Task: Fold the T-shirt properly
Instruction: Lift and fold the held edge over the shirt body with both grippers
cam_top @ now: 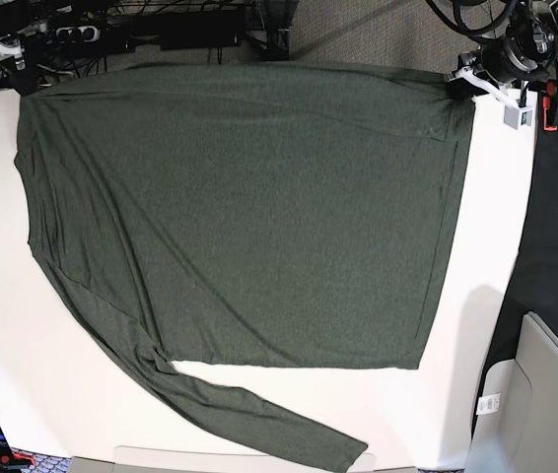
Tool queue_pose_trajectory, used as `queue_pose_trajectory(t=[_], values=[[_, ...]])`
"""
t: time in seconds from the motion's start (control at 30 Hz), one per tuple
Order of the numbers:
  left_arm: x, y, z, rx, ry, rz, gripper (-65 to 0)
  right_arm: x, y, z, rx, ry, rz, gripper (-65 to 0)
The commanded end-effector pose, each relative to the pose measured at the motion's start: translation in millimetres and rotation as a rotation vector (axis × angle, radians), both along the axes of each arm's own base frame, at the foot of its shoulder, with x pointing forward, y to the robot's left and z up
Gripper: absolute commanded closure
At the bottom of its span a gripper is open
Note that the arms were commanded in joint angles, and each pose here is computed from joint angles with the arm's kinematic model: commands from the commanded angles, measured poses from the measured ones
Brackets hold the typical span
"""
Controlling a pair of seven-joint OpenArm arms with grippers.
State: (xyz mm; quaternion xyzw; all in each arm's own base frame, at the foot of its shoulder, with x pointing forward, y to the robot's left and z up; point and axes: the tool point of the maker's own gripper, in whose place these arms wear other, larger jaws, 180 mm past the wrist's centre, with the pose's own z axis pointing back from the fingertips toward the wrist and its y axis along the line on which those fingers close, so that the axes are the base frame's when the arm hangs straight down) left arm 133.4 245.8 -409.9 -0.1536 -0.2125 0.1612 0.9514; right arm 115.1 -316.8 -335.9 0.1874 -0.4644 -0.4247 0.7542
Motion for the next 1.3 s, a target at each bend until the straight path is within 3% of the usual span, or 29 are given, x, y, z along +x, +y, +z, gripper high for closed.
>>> queue_pose_trajectory(t=[0.0, 0.27, 0.6, 0.77, 1.1, 1.27], values=[[-5.0, 10.7, 6.0, 0.041, 0.009, 0.000, -0.1, 3.3, -3.7, 18.1, -0.034, -0.051, 0.013, -0.2], [11.2, 10.4, 28.4, 0.082, -0.067, -0.024, -0.1, 16.0, -7.1, 41.5, -0.099, -0.127, 0.041, -0.2], [71.5, 4.5, 56.5, 0.075, -0.200, -0.047, -0.1, 57.1, -13.8, 51.6, -0.209, -0.181, 0.064, -0.2], [102.2, 1.1, 72.1, 0.063, -0.265, -0.050, -0.1, 76.8, -22.3, 43.4, -0.222, -0.193, 0.041, -0.2], [125.8, 4.4, 54.1, -0.030, -0.236, 0.001, -0.6, 110.8, -19.4, 22.8, -0.202, -0.188, 0.041, -0.7], [125.5, 5.5, 47.2, -0.048, -0.221, 0.018, -6.5, 111.1, -19.8, 23.5, -0.206, -0.188, 0.041, -1.2]])
